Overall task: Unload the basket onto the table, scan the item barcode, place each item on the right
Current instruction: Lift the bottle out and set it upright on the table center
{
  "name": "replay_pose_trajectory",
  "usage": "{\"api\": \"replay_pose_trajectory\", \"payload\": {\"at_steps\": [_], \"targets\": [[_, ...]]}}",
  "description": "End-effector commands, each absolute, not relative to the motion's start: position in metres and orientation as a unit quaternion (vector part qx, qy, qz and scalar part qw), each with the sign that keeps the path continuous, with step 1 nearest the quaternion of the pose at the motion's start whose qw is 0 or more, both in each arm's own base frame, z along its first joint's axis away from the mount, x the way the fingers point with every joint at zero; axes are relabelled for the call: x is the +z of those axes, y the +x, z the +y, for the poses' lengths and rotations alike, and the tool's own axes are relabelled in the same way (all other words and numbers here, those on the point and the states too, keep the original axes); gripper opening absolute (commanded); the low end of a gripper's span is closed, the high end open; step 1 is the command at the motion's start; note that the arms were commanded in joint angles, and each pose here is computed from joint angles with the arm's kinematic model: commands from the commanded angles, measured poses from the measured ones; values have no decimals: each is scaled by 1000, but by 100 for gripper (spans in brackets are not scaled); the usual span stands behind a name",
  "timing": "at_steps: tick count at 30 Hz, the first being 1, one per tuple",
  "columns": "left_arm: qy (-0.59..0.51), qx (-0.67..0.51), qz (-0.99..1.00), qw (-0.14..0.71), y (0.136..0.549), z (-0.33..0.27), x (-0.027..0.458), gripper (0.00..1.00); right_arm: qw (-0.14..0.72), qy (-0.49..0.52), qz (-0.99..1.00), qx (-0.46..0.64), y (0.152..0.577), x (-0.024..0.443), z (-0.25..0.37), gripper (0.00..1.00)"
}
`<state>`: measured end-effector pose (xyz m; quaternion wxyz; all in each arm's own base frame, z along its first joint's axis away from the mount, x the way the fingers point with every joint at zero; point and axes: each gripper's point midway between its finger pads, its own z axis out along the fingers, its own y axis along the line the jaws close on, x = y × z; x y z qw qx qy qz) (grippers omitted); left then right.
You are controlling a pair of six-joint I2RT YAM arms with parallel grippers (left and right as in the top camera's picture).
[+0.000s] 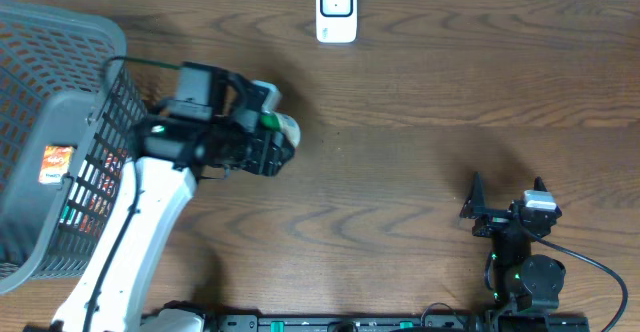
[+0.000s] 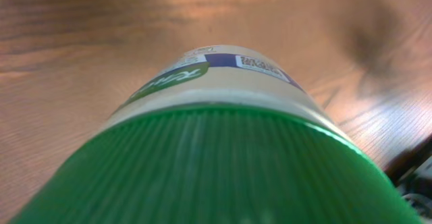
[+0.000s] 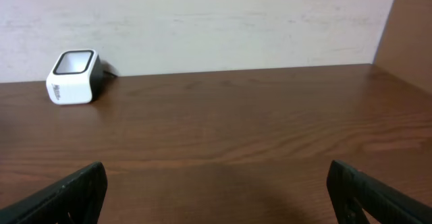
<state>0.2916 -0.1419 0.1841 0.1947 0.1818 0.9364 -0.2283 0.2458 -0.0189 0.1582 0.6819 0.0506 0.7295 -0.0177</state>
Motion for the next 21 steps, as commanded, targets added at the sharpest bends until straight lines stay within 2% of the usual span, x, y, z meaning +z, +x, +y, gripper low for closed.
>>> {"api": "replay_pose_trajectory", "payload": {"at_steps": [1, 6, 16, 21], "targets": [[266, -190, 930, 166, 287, -157, 155, 67, 682, 48, 730, -21, 246, 158, -18, 99], [400, -181, 892, 110, 272, -187, 114, 68, 682, 48, 730, -21, 246, 158, -18, 99], [436, -180, 879, 66, 281, -201, 59, 68, 682, 48, 730, -21, 246, 158, -18, 99], [473, -177, 860, 65, 282, -202, 49, 75, 682, 48, 730, -21, 246, 158, -18, 99]]}}
